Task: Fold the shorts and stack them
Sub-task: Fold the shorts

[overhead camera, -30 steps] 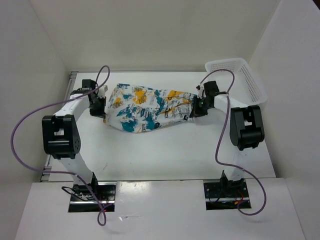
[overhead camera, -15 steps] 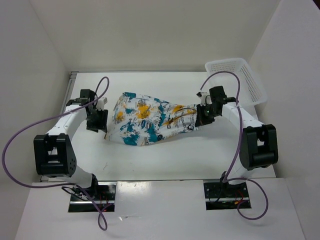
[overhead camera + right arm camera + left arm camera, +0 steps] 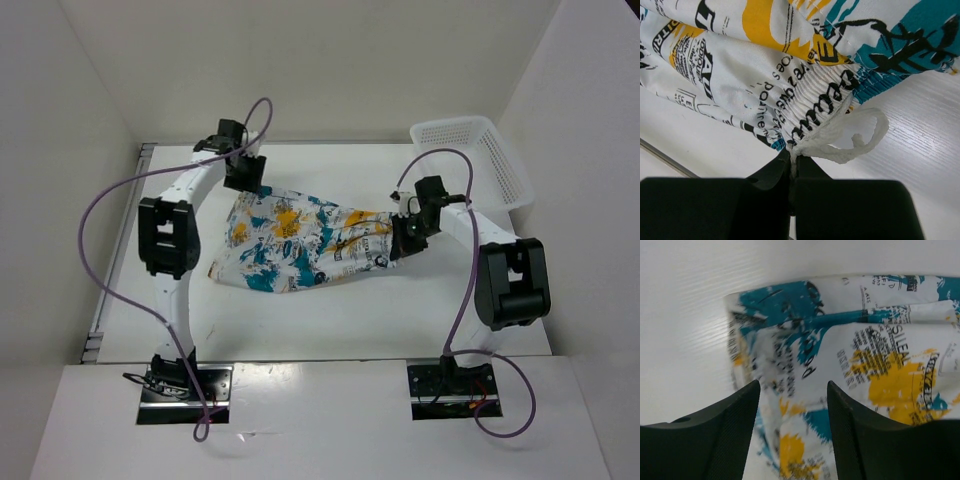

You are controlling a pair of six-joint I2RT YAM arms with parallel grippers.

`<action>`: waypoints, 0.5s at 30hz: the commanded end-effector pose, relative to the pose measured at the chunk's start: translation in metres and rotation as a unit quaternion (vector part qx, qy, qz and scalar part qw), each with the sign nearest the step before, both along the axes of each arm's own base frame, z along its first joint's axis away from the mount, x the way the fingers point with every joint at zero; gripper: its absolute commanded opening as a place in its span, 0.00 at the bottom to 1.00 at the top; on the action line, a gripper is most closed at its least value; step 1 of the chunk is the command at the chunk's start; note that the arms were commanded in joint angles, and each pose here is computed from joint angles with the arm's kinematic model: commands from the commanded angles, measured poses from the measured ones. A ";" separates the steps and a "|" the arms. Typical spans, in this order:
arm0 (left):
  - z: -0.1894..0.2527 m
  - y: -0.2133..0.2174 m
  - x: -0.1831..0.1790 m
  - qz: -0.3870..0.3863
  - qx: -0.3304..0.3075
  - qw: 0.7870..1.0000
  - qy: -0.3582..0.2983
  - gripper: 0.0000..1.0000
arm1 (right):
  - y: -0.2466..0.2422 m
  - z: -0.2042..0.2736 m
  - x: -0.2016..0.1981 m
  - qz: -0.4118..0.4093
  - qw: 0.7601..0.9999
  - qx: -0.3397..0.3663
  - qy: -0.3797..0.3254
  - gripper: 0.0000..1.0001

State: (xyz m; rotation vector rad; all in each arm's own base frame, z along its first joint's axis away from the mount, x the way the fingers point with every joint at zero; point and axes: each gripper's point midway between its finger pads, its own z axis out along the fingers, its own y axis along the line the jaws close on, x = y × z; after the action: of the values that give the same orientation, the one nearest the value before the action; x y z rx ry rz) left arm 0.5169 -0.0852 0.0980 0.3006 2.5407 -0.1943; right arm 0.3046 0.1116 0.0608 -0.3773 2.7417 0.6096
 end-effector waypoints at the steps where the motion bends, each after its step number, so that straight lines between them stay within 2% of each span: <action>1: -0.025 -0.007 0.013 -0.003 0.018 1.000 0.018 0.64 | 0.004 0.003 0.001 0.014 1.000 0.006 0.002 0.00; 8: -0.049 -0.003 0.029 0.006 0.034 0.999 0.029 0.66 | 0.004 -0.006 -0.002 0.014 1.000 0.003 0.021 0.00; 11: -0.054 -0.004 0.025 0.003 0.031 0.999 0.037 0.58 | 0.004 -0.004 0.001 0.014 1.000 0.004 0.016 0.00; 13: -0.051 -0.006 0.023 0.000 0.027 0.999 0.037 0.46 | 0.004 -0.004 0.001 0.014 1.000 0.004 0.016 0.00; 14: -0.051 -0.008 0.022 -0.004 0.020 0.999 0.038 0.26 | 0.004 -0.007 0.000 0.014 1.000 0.003 0.021 0.00; 15: -0.045 -0.008 0.023 -0.003 0.019 0.999 0.032 0.18 | 0.004 -0.007 0.000 0.014 1.000 0.003 0.021 0.00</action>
State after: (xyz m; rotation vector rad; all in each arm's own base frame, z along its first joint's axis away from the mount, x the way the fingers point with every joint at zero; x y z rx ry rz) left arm 0.5366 -0.0907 0.0345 0.3175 2.6477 -0.1390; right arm 0.3005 0.1115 0.0481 -0.3748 2.7894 0.6218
